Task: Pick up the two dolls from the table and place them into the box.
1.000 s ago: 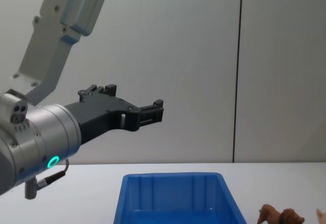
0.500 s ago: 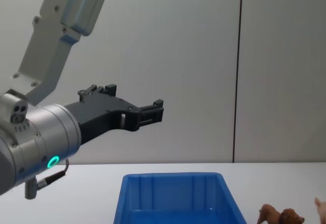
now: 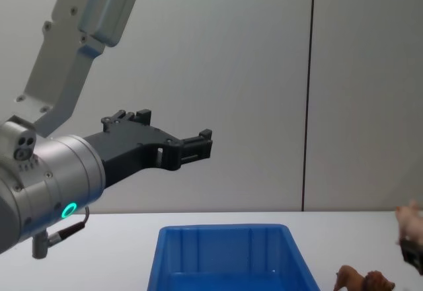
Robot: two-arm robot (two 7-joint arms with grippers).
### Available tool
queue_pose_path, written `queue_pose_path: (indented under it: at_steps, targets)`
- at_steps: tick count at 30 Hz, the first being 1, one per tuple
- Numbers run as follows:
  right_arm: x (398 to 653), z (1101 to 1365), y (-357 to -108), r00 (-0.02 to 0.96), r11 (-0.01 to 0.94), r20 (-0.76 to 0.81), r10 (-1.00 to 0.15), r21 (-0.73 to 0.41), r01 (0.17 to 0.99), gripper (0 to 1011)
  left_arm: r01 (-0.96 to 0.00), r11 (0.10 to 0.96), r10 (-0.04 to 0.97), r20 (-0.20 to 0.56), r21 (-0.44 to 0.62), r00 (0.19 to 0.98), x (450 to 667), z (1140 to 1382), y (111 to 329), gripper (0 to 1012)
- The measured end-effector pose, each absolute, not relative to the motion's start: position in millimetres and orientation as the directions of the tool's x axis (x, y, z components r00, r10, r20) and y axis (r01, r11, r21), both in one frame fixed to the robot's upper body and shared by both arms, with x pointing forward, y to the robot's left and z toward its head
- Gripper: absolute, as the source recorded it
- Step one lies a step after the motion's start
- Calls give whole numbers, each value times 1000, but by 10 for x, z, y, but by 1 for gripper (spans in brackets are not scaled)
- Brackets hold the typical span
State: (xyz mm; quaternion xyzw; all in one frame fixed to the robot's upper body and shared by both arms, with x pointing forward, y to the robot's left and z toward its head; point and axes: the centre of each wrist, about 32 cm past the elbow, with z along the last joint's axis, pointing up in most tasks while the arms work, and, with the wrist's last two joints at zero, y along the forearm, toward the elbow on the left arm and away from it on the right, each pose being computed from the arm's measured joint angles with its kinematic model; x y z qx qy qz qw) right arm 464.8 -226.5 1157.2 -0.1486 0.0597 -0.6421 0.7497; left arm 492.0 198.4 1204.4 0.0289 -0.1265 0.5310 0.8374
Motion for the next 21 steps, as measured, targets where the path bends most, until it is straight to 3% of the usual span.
queue_pose_path:
  at_steps: [21]
  targets:
    - [4678, 11912, -2021, 407, 393, 63, -911, -160, 905, 380, -897, 434, 882, 243, -86, 404, 4920, 12044, 1984, 1001]
